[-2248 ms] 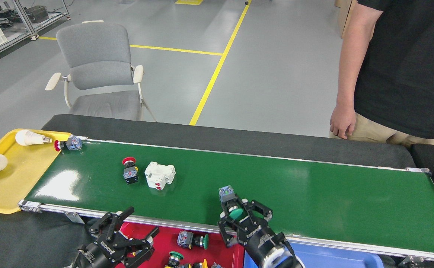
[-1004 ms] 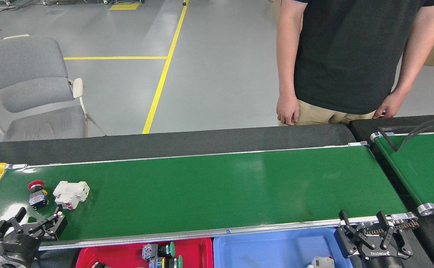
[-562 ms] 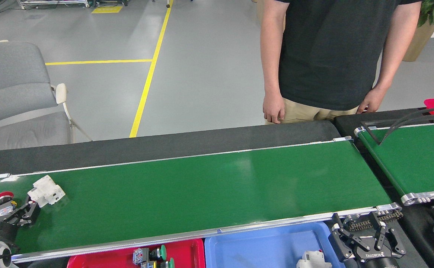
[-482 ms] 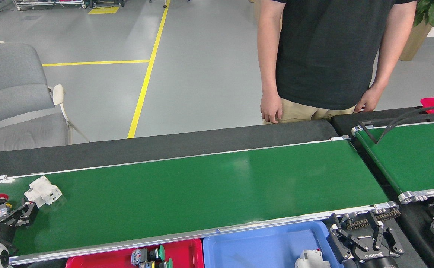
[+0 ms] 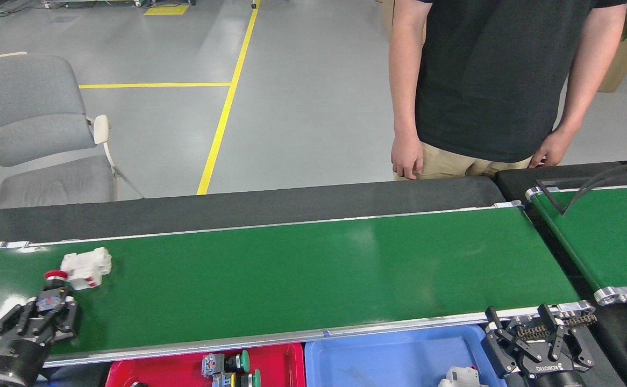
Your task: Pick switch part from conveyor to tray
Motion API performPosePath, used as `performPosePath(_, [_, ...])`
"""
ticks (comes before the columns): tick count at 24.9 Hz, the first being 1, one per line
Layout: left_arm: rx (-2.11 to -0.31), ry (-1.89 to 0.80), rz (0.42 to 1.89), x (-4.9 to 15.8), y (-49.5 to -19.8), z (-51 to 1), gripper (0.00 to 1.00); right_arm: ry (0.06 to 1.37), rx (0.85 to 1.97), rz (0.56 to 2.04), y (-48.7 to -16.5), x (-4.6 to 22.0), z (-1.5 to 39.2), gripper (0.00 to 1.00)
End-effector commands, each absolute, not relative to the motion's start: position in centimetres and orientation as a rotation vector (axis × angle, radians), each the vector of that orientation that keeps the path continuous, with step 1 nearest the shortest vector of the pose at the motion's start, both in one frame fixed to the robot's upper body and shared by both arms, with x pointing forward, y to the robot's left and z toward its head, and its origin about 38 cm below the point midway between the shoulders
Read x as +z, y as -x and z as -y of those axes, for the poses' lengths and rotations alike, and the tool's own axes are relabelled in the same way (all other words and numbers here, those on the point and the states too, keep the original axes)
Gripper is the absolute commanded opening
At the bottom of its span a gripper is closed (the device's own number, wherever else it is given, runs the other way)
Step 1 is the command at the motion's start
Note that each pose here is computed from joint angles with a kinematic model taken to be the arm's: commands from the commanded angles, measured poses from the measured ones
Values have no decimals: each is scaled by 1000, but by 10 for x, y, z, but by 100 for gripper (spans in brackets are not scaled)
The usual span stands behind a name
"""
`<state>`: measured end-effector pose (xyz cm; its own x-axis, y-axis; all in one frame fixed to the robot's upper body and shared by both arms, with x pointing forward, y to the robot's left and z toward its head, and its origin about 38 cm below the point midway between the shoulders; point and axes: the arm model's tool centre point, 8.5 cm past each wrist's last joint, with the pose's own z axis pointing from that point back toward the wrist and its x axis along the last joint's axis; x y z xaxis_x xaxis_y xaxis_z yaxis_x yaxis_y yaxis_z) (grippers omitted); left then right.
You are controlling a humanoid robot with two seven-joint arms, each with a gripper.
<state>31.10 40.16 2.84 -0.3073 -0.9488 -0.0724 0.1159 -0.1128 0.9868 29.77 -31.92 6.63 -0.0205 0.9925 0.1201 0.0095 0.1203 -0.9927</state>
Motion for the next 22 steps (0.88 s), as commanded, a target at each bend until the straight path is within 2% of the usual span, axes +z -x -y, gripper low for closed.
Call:
performPosePath(1, [-1645, -971, 1401, 45, -293, -382, 10, 1152, 1114, 1307, -299, 77, 324, 100])
performPosePath(3, [-1655, -952, 1438, 51, -265, -370, 17, 1155, 1110, 1306, -299, 78, 325, 100])
performPosePath(4, [-1653, -942, 1458, 53, -253, -363, 24, 1158, 1108, 1305, -299, 78, 325, 100])
performPosePath(5, [-1650, -932, 1471, 53, -245, -355, 37, 1160, 1110, 1309, -299, 79, 325, 100])
performPosePath(6, [-1631, -919, 1487, 52, -233, -343, 69, 1164, 1110, 1309, -299, 80, 325, 100])
performPosePath(7, [-1598, -913, 1504, 51, -229, -334, 96, 1165, 1111, 1313, -299, 81, 325, 100])
performPosePath(8, [-1552, -904, 1521, 47, -227, -325, 100, 1168, 1111, 1317, -300, 83, 324, 100])
performPosePath(10, [-1505, -888, 1534, 42, -224, -314, 100, 1167, 1116, 1325, -299, 84, 323, 100])
performPosePath(16, [-1487, -924, 1505, 44, -221, -326, 100, 1143, 1115, 1348, -297, 85, 314, 100])
performPosePath(20, [-1482, -958, 1474, 47, -221, -337, 100, 1090, 1148, 1421, -293, 82, 302, 100])
performPosePath(22, [-1435, -1053, 1359, 45, -224, -353, 100, 1059, 1135, 1445, -290, 80, 297, 100])
